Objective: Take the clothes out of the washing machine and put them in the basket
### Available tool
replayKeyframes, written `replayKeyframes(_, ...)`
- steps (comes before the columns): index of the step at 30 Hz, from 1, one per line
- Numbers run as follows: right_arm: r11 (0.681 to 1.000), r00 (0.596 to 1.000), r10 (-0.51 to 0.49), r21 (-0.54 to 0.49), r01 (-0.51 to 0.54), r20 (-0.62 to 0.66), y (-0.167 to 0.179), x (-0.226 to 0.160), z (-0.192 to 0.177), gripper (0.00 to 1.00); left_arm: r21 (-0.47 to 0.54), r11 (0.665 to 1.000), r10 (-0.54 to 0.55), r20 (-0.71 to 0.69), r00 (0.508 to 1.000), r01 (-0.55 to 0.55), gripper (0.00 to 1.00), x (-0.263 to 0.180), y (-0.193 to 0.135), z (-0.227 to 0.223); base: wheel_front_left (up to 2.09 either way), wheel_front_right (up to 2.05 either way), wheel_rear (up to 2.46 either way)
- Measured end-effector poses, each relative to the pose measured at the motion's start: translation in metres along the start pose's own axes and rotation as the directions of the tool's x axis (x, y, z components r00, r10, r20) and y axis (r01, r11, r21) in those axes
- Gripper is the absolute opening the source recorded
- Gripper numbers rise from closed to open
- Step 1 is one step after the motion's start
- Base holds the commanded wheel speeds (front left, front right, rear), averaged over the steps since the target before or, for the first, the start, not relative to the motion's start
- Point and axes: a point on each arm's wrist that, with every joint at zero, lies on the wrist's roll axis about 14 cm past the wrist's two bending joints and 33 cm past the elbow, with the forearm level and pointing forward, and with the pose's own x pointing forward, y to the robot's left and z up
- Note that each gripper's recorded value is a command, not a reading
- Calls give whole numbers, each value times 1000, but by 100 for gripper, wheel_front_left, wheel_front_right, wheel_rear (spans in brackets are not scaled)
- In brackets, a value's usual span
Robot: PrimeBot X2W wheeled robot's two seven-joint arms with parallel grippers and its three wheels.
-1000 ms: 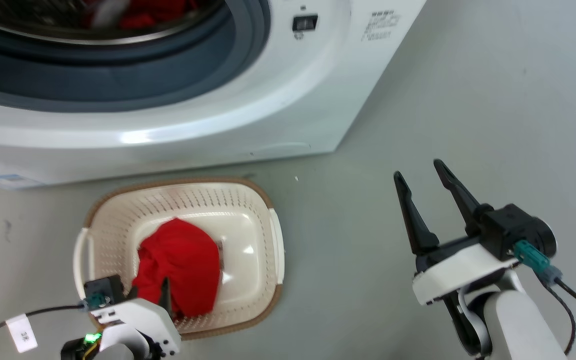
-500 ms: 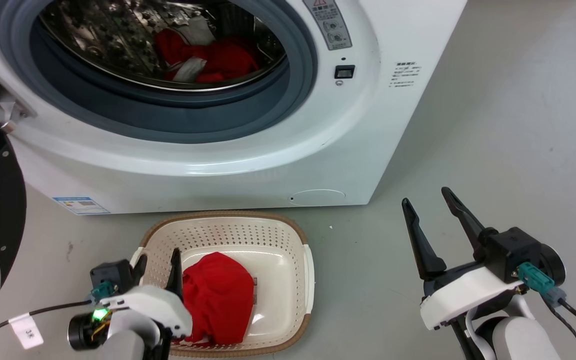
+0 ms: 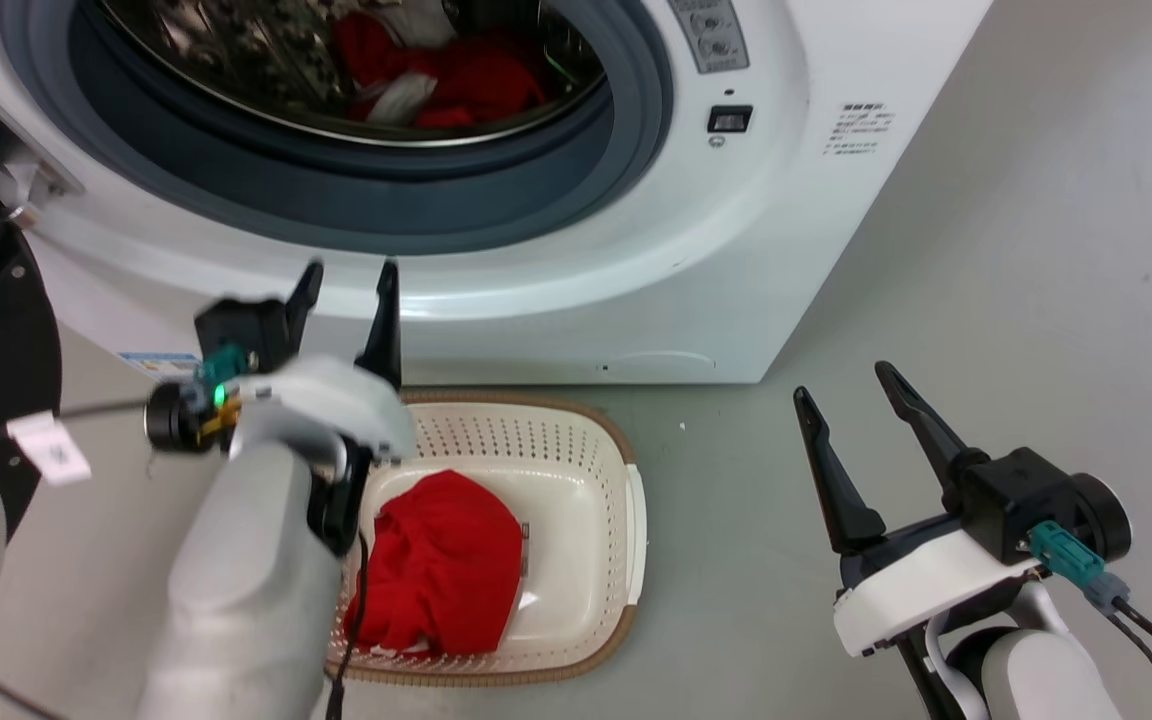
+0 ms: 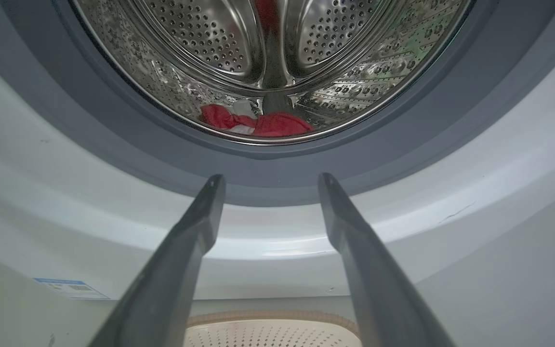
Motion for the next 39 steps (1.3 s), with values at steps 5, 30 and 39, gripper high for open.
replayKeyframes(5, 1000, 999, 26, 3, -26, -22, 5, 13, -11, 100, 35, 999, -35, 23, 999, 35, 100, 40, -4, 17, 0, 0, 0)
replayKeyframes(30, 994, 982, 52, 107, -33, -182, 5, 23, -94, 100, 187, 976, -72, -185, 980, 107, 100, 213, -6, 29, 0, 0, 0)
replayKeyframes(39, 989, 969, 37, 147, -1, -243, 1, 13, -122, 100, 229, 967, -29, -327, 945, 109, 100, 248, 5, -4, 0, 0, 0)
